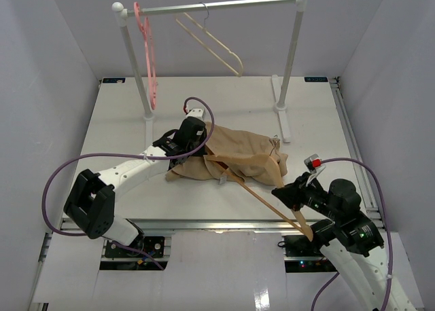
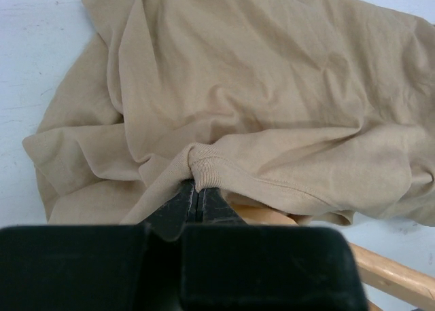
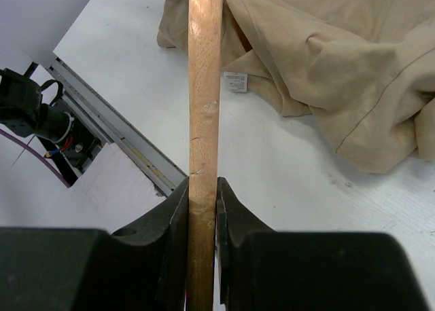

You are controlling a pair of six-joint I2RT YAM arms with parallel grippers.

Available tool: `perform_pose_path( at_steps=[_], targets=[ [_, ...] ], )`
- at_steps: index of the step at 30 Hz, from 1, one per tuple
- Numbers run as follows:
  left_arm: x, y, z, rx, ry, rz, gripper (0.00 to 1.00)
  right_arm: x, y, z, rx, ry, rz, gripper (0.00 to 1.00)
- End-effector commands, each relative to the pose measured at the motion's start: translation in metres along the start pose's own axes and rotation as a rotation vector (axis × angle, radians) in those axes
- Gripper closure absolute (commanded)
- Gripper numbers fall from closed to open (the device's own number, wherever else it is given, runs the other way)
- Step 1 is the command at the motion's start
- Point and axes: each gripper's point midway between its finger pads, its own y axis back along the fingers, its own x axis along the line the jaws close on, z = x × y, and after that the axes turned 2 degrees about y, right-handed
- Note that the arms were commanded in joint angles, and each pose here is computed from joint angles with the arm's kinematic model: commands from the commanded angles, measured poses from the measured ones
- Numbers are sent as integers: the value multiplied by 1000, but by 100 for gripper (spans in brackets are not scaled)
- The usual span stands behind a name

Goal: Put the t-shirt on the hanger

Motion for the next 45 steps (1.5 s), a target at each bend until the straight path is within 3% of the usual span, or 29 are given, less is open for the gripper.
perform_pose_path(
  at_steps=[1,13,26,34,40,45],
  targets=[
    [-10,10,11,-34,36,-65,100,8,-8,31,-126,35,42,92],
    [-14,32,14,-49,31,-120,100,-7,-21,37,-171,76,2,92],
    [-54,100,73,-155,-81,-340,100,31,-45,44,-160,140,285,92],
    [-94,127,65,-77,-115,-580,100,28,-56,69,-264,174,271,92],
    [-111,147,74,-80,-120,-684,100,17,-83,67,-225,205,238,92],
    [-120,159,76,-73,-123,-748,100,33,-100,60,-251,246,313,92]
  ],
)
